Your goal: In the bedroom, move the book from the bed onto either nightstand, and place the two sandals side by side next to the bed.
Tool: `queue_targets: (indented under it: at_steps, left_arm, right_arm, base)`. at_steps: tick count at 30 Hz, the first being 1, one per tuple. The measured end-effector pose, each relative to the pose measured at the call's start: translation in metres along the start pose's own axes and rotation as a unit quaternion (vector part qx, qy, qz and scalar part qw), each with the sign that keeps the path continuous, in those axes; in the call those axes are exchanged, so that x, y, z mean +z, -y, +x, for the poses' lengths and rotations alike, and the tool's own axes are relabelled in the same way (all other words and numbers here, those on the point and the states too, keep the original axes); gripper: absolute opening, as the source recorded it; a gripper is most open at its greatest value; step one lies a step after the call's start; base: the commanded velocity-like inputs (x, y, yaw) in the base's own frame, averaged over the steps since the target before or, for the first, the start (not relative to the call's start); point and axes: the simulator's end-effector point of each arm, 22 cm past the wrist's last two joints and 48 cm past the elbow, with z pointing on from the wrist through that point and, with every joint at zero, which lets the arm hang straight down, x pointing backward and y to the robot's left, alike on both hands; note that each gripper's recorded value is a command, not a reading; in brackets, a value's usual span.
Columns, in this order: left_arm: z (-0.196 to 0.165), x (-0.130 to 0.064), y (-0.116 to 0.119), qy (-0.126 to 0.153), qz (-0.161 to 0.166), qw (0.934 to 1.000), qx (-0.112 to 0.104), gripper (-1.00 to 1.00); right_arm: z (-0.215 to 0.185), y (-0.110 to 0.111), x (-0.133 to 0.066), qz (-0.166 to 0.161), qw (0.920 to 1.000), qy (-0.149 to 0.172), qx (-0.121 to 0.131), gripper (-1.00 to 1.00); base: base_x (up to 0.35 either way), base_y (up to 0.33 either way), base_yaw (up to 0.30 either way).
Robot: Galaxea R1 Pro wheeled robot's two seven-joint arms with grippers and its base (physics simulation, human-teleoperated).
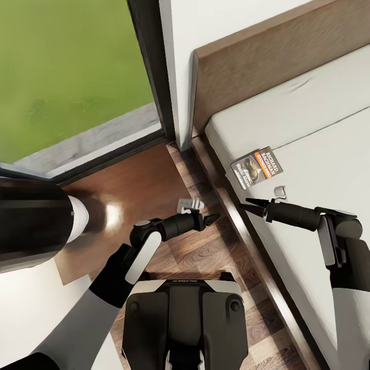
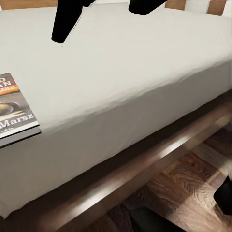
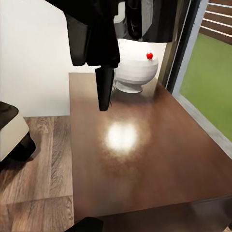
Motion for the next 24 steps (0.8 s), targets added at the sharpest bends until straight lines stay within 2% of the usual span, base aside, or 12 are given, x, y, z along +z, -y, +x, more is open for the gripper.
queue_targets:
  at_steps: [4, 12, 24]
  left_arm:
    - [0.007, 0.002, -0.006, -0.007, -0.006, 1.0, -0.003, 1.0]
    - [-0.011, 0.001, -0.002, 0.03, -0.002, 0.9995, 0.01, 1.0]
    - [-0.013, 0.002, 0.001, 0.036, 0.0, 0.9993, 0.009, 1.0]
  right_arm:
    - [0.0, 0.0, 0.0, 0.0, 1.0, 0.0, 0.0, 1.0]
    - [0.0, 0.001, 0.0, 0.001, 1.0, 0.0, 0.0, 1.0]
    - [0.004, 0.0, 0.008, 0.003, 1.0, -0.005, -0.005, 1.0]
  base:
    - [0.0, 0.0, 0.0]
    - [0.0, 0.0, 0.0]
    - [0.0, 0.0, -0.012]
